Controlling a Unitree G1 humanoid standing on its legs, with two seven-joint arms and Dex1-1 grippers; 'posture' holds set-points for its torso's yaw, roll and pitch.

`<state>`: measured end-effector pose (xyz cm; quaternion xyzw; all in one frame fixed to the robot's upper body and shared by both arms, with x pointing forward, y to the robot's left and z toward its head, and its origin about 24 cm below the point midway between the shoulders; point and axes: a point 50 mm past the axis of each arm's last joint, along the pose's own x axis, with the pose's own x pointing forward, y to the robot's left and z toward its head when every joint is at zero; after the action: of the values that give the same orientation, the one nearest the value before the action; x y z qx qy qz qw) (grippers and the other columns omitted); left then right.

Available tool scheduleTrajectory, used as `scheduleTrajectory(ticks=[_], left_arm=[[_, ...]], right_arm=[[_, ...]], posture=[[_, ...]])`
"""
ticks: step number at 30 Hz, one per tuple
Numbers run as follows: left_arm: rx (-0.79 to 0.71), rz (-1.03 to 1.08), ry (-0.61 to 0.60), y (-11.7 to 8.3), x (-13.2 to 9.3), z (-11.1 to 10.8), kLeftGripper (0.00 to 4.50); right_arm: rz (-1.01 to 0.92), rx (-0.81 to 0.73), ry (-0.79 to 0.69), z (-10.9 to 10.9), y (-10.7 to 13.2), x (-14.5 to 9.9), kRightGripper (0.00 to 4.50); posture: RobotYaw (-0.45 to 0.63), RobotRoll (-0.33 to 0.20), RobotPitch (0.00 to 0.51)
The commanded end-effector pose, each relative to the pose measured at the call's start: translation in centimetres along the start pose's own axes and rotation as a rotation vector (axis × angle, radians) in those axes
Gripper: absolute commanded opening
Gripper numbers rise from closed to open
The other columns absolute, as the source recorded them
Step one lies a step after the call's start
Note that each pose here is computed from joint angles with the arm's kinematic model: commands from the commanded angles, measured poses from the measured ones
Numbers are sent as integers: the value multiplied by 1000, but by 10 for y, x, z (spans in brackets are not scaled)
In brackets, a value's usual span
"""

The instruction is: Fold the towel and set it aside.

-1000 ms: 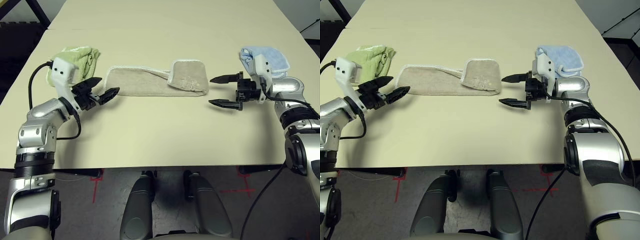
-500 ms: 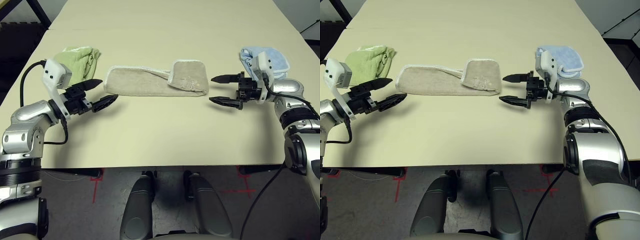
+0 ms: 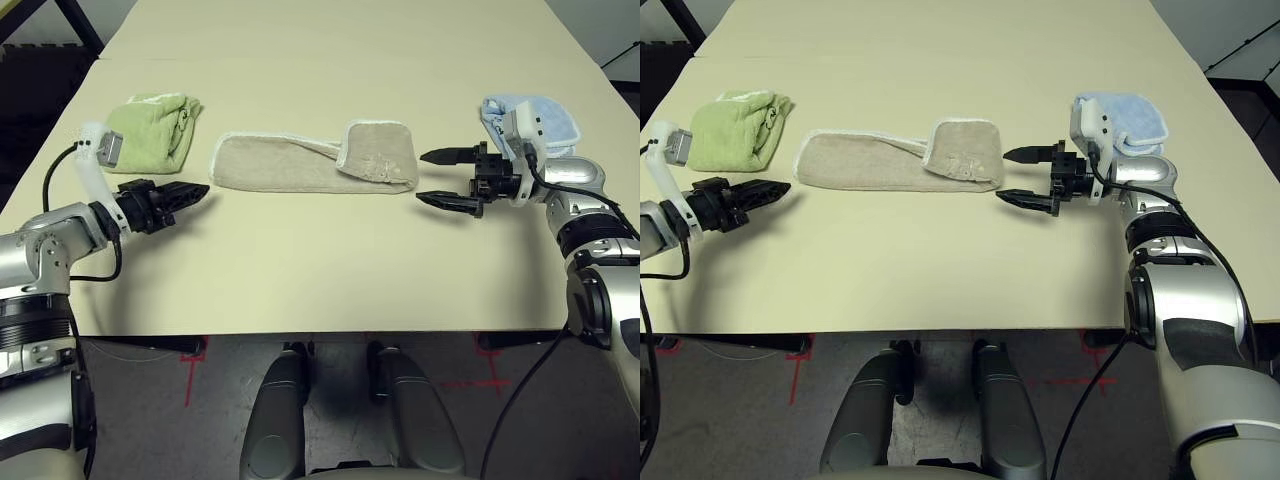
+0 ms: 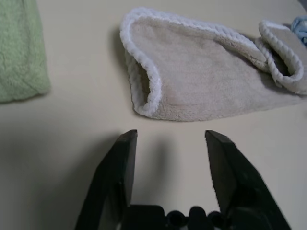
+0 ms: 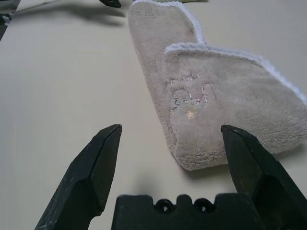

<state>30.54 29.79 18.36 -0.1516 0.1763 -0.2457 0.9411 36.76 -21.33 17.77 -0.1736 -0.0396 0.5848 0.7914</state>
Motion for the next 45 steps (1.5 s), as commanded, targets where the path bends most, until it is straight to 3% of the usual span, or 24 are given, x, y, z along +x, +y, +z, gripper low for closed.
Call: scheduleTrajectory(ticks=[1, 2, 16, 32, 40, 42, 45], left_arm=[[-89, 12, 0, -1, 3, 1, 4284], [-109, 14, -5, -1, 5, 2, 4435], [-283, 20, -19, 2, 24, 4, 4435], [-331, -26, 36, -3, 38, -3, 4435], [-338, -36, 4, -5, 46, -1, 4435], [-339, -33, -5, -4, 47, 0, 4228], [-340, -27, -15, -3, 48, 1, 3375]], right_arm=[[-1, -12, -8, 3, -1, -1, 4500], [-1, -12, -8, 3, -1, -1, 4500], [-13, -14, 3, 2, -1, -3, 4500], [-26, -22, 13, 2, -2, -4, 4500], [-27, -24, 20, 1, -2, -5, 4500], [-27, -25, 21, 1, -2, -5, 4500], [-26, -24, 22, 1, -1, -4, 4500]], posture=[[51, 0, 195], [51, 0, 195], [42, 0, 199], [33, 0, 189], [31, 0, 185], [31, 0, 185], [31, 0, 185]])
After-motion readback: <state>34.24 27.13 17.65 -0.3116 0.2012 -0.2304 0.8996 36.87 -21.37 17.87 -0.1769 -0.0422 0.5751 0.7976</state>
